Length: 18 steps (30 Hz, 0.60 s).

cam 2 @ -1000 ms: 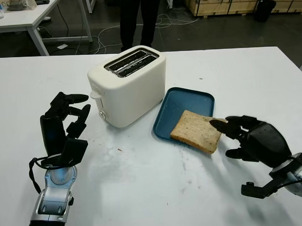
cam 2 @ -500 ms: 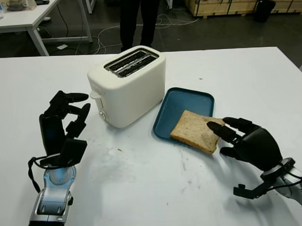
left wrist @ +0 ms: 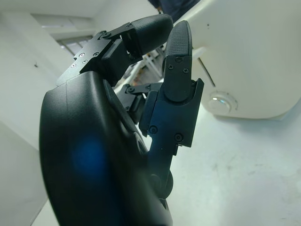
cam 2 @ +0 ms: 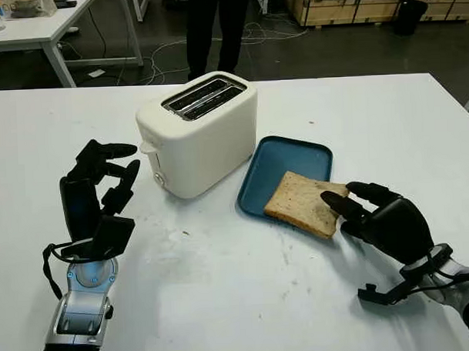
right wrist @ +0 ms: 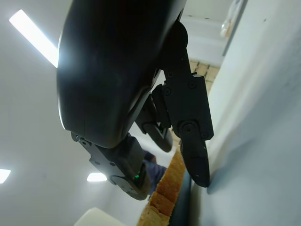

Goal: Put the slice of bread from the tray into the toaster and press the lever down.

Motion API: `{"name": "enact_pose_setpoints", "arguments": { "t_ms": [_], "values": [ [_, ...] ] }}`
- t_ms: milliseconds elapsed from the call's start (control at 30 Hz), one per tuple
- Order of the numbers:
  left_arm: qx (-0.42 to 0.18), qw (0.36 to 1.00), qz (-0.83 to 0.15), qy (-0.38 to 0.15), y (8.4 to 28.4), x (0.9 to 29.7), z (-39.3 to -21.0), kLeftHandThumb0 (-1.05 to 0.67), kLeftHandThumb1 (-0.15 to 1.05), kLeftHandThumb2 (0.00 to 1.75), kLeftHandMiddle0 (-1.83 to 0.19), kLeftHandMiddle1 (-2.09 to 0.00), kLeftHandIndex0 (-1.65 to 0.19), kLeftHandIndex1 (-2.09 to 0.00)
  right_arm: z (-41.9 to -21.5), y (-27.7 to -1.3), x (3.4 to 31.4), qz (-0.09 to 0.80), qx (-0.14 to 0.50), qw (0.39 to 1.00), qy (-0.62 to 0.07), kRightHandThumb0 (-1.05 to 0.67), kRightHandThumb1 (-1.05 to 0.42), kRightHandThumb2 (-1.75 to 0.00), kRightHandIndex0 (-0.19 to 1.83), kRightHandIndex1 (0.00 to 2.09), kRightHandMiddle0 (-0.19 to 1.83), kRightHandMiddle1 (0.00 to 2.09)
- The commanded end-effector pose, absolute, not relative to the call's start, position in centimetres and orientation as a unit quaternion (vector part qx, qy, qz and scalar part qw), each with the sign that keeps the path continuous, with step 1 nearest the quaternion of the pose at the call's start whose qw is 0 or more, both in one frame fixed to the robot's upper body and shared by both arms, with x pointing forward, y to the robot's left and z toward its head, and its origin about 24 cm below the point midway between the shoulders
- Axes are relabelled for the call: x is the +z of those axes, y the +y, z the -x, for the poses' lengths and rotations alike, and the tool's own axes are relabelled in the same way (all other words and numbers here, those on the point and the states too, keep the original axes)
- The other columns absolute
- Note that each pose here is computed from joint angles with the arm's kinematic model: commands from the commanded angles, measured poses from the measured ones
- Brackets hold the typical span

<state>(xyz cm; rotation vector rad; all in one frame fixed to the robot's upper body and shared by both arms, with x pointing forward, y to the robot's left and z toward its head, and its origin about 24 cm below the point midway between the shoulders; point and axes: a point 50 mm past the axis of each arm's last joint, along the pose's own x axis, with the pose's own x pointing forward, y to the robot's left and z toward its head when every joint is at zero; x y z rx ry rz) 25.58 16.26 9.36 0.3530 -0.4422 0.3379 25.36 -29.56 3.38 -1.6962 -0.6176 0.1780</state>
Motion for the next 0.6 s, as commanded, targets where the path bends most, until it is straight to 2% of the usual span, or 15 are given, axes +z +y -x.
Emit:
{"name": "enact_pose_setpoints", "arguments": {
  "t_ms": [0,567],
  "values": [
    [0.164,0.944,-0.171,-0.229,16.2,9.6,-25.4,-0.46,0.92,0.23,-0.63,-1.48,-0.61,-1.02,-25.4,-29.0,2.4,0.746,0.088,0.605,-0.263,-0.37,-0.85,-0.01,0.75,0.08,0.61,0.03],
    [0.166,0.945,-0.169,-0.227,16.1,9.7,-25.2,-0.47,0.92,0.23,-0.63,-1.48,-0.61,-1.02,-27.6,-26.9,3.1,0.738,0.115,0.593,-0.300,-0.38,-0.85,0.00,0.76,0.07,0.64,0.01]
  ]
}}
